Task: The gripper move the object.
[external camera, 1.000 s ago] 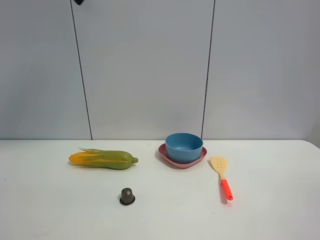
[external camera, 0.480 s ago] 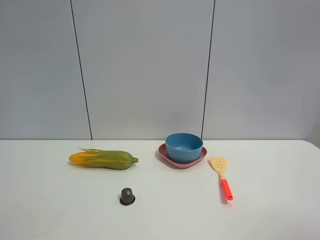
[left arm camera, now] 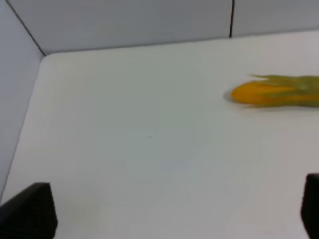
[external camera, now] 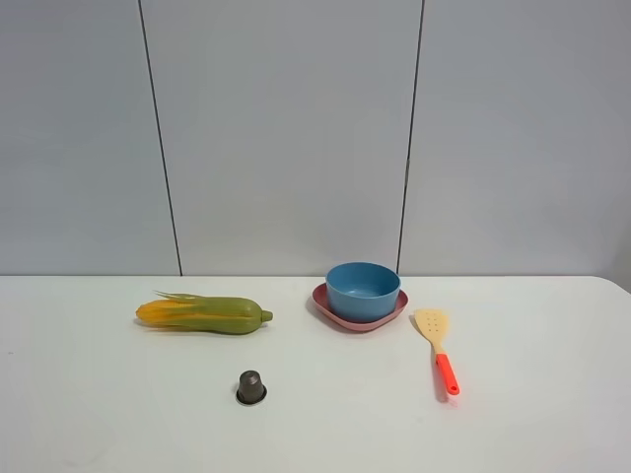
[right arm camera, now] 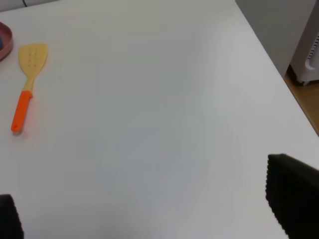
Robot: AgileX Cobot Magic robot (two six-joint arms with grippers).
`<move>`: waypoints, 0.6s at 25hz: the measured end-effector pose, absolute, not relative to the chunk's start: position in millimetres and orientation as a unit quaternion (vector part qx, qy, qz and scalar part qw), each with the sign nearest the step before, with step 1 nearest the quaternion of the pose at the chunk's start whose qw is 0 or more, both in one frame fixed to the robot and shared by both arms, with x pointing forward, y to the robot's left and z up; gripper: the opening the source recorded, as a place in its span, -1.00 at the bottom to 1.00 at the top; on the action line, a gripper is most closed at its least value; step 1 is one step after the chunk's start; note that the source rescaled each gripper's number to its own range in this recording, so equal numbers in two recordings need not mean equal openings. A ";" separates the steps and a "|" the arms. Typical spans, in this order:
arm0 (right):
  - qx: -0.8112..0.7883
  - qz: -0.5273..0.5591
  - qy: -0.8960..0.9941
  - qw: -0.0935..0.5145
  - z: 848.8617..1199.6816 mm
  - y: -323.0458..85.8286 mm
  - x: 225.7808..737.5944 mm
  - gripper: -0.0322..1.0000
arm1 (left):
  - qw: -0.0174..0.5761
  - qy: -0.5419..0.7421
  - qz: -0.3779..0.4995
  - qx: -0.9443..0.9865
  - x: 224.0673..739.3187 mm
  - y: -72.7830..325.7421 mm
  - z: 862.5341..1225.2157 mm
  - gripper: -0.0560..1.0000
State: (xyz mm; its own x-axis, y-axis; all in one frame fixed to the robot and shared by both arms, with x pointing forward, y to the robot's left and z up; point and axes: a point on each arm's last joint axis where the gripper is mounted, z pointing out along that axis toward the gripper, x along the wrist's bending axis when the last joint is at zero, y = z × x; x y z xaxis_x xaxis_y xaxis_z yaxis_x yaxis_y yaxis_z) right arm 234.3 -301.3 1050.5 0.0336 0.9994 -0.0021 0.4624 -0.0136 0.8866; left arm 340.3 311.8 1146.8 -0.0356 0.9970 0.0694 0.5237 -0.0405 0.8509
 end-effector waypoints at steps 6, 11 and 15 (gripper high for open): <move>0.614 0.360 0.595 0.373 1050.5 -301.3 234.3 1.00 | 0.340 0.616 0.424 0.570 252.8 301.7 1095.0 0.99; 0.614 0.360 0.595 0.373 1050.5 -301.3 234.3 1.00 | 0.346 0.621 0.410 0.572 231.1 295.8 1060.9 0.99; 0.614 0.360 0.595 0.373 1050.5 -301.3 234.3 1.00 | 0.345 0.624 0.399 0.576 230.3 294.7 1057.3 0.99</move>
